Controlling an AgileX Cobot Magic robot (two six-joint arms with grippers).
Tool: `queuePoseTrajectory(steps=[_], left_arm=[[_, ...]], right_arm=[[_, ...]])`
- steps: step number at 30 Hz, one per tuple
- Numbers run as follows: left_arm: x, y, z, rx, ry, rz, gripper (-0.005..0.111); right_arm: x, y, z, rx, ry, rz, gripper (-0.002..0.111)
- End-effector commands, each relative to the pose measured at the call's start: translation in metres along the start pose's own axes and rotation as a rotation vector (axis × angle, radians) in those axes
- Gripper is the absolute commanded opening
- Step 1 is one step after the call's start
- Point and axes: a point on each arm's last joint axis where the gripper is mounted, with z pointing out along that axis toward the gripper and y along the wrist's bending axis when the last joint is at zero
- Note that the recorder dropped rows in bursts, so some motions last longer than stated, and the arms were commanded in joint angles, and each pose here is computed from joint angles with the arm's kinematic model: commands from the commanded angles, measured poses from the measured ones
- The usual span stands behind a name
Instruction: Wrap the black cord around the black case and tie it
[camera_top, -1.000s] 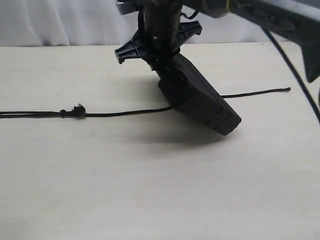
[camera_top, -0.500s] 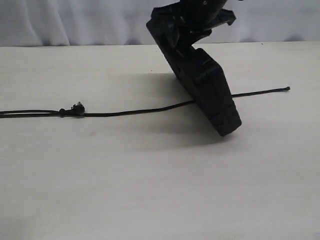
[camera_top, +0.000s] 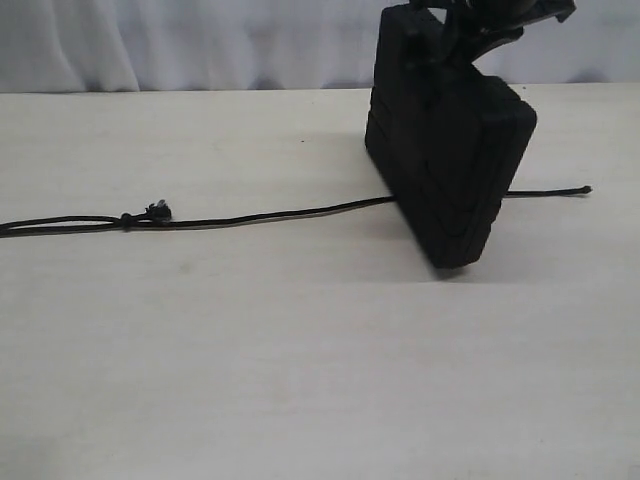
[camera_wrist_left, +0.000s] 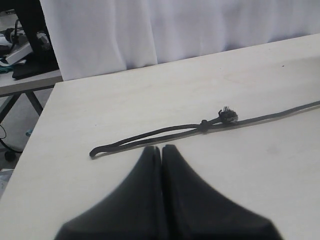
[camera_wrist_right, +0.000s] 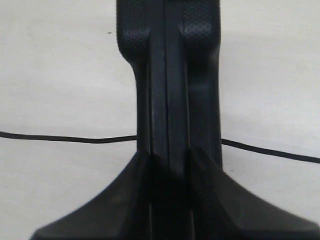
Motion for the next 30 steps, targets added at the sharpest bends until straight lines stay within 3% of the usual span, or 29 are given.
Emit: queuePoseTrajectory(steps=[1, 4, 16, 20, 24, 30], left_arm=[[-0.001, 0.000, 0.000, -0.001, -0.013, 0.000, 0.000], [-0.001, 0.000, 0.000, -0.001, -0.013, 0.000, 0.000], [-0.001, 0.000, 0.000, -0.001, -0.013, 0.000, 0.000], [-0.001, 0.000, 0.000, -0.001, -0.013, 0.000, 0.000], [-0.001, 0.000, 0.000, -0.001, -0.013, 0.000, 0.000], [-0.001, 0.000, 0.000, -0.001, -0.013, 0.000, 0.000]], right_arm=[[-0.001, -0.011, 0.007, 0.061, 0.011, -0.088, 0.004], [-0.001, -0.007, 0.007, 0.019, 0.010, -0.122, 0.004], [0.002, -0.013, 0.017, 0.067, 0.042, -0.177, 0.004], [0.002, -0.014, 0.017, 0.169, 0.052, -0.232, 0.014], [0.002, -0.012, 0.018, 0.159, 0.052, -0.237, 0.025], [0.002, -0.010, 0.018, 0.136, 0.054, -0.279, 0.024]])
